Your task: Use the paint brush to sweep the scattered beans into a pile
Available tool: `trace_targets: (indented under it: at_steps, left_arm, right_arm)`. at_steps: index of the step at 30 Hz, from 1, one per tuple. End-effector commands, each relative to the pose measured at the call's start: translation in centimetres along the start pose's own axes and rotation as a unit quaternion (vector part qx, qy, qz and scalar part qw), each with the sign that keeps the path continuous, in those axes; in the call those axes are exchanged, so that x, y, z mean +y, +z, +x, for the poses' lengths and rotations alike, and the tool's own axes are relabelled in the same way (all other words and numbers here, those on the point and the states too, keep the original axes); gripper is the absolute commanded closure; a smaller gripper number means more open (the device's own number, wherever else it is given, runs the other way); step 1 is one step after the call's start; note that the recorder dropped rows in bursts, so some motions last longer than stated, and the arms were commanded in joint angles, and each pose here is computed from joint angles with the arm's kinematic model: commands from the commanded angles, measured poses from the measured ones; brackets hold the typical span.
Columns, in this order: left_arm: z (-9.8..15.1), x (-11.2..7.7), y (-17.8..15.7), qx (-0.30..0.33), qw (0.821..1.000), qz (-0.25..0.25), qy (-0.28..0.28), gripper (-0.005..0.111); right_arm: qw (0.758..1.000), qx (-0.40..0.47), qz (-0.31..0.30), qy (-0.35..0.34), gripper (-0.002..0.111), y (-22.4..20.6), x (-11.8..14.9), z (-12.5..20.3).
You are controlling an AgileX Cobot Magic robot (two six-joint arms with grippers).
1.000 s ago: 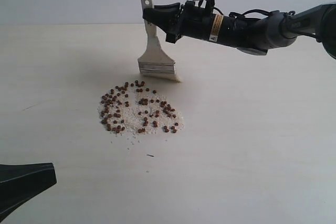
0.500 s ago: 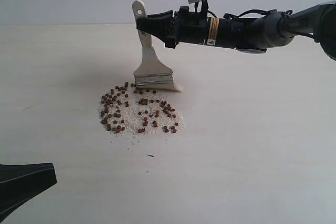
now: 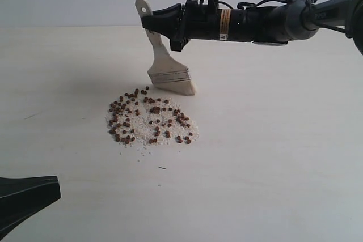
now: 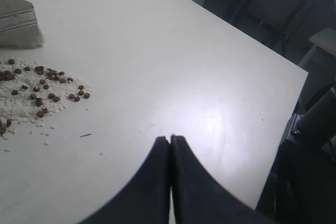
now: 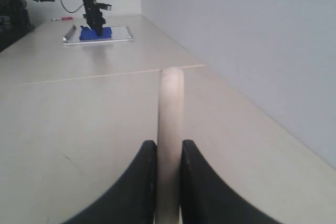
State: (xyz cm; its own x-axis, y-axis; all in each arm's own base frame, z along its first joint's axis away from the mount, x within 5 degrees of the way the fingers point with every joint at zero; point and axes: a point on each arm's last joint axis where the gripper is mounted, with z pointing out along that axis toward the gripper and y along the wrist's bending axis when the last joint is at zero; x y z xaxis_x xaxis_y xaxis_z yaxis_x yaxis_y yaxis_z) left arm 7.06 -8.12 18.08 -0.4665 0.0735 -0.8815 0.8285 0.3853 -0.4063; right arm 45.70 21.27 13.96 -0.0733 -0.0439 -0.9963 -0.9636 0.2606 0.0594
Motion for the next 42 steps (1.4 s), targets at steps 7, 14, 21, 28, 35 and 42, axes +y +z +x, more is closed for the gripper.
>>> trace_targets:
  at_steps: [7,14,21,28,35,42]
  left_arm:
    - [0.0,-0.1,0.0,-0.004,1.000,0.002,0.003,0.107]
    - [0.0,-0.1,0.0,-0.004,1.000,0.002,0.003,0.107]
    - [0.0,-0.1,0.0,-0.004,1.000,0.002,0.003,0.107]
    - [0.0,-0.1,0.0,-0.004,1.000,0.002,0.004,0.107]
    - [0.0,-0.1,0.0,-0.004,1.000,0.002,0.003,0.107]
    - [0.0,-0.1,0.0,-0.004,1.000,0.002,0.003,0.107]
  right_arm:
    - [0.999,-0.030,0.025,-0.019,0.108,-0.1,-0.4,-0.8]
    - [0.997,-0.079,-0.010,-0.018,0.108,-0.2,0.3,-1.9]
    - [0.991,-0.114,0.049,-0.056,0.108,-0.6,-0.8,-2.6]
    - [0.994,-0.108,0.010,-0.034,0.108,0.2,-1.4,-1.7]
    - [0.994,-0.107,0.006,0.003,0.108,0.7,-2.1,-0.2]
    - [0.997,-0.077,-0.020,0.023,0.108,0.9,-1.9,0.6]
